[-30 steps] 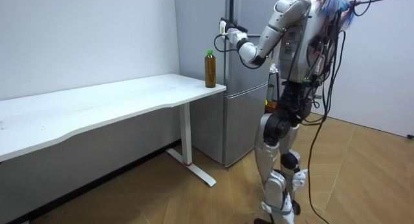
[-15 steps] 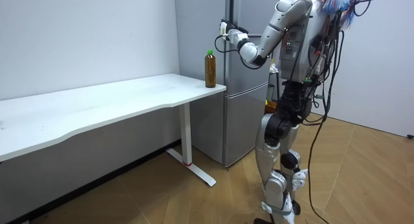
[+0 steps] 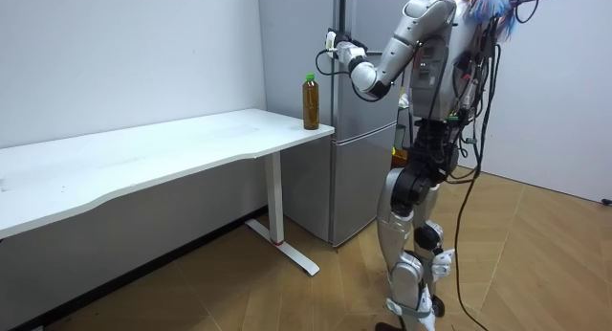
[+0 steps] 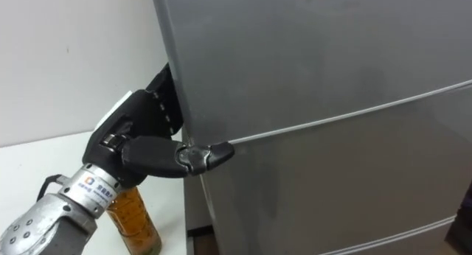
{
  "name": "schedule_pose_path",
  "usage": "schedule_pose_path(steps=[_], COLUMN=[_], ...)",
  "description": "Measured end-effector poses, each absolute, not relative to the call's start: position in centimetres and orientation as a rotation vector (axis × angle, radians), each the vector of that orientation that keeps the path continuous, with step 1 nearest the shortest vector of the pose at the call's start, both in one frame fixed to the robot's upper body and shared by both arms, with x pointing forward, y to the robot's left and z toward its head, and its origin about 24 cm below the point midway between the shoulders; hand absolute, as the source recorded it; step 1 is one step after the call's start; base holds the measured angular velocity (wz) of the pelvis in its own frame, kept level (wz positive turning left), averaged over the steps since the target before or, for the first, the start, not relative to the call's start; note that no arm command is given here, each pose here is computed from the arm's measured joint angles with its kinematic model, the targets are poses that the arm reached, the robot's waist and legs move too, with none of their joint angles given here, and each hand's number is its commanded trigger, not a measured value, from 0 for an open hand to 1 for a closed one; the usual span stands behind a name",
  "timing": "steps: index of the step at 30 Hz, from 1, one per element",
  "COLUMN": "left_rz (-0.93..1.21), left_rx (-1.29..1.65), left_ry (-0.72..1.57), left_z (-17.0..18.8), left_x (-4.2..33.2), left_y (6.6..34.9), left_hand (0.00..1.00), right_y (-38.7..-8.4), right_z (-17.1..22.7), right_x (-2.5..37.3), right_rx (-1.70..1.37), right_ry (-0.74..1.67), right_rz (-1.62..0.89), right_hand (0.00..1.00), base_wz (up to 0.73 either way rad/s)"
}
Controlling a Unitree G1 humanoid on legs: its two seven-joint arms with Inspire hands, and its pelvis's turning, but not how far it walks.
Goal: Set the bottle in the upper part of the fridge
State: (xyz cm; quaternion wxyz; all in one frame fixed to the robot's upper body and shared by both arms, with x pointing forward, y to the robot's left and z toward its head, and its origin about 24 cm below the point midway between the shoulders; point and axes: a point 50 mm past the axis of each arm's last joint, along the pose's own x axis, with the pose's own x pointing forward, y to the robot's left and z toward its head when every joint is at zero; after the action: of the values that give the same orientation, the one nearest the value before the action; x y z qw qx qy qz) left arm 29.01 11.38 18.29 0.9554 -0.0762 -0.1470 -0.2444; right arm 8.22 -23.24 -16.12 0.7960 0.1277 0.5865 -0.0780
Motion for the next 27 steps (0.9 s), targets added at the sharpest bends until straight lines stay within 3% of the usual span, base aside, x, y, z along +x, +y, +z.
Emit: schedule_pose_path(steps=[7,9,10,13,15,17,23,27], left_rz=[-0.506,-0.508,-0.508,-0.506,-0.504,-0.493,-0.548,-0.570], left_rx=[-0.158,-0.159,-0.160,-0.163,-0.167,-0.169,-0.181,-0.199], left_ry=[-0.301,-0.301,-0.302,-0.303,-0.310,-0.312,-0.346,-0.343], left_z=[18.3,18.3,18.3,18.4,18.5,18.5,18.9,18.7], left_x=[28.9,28.9,28.9,28.9,28.9,28.8,27.9,27.4], left_y=[11.1,11.1,11.1,11.1,11.1,11.3,10.6,10.3], left_hand=[0.03,0.44,0.52,0.68,0.73,0.85,0.87,0.80], right_y=[-23.0,-23.0,-23.0,-23.0,-23.1,-23.2,-23.2,-23.2], right_z=[-16.2,-16.2,-16.2,-16.2,-16.2,-16.2,-16.2,-16.1], right_x=[8.2,8.2,8.1,8.0,7.8,7.9,7.9,8.0], right_rx=[0.270,0.281,0.283,0.276,0.269,0.265,0.249,0.246], right_ry=[1.256,1.256,1.256,1.255,1.259,1.257,1.259,1.257], right_rz=[-0.156,-0.161,-0.161,-0.158,-0.156,-0.154,-0.140,-0.137], right_hand=[0.00,0.00,0.00,0.00,0.00,0.00,0.00,0.00], base_wz=[0.01,0.00,0.00,0.00,0.04,0.12,-0.03,0.03])
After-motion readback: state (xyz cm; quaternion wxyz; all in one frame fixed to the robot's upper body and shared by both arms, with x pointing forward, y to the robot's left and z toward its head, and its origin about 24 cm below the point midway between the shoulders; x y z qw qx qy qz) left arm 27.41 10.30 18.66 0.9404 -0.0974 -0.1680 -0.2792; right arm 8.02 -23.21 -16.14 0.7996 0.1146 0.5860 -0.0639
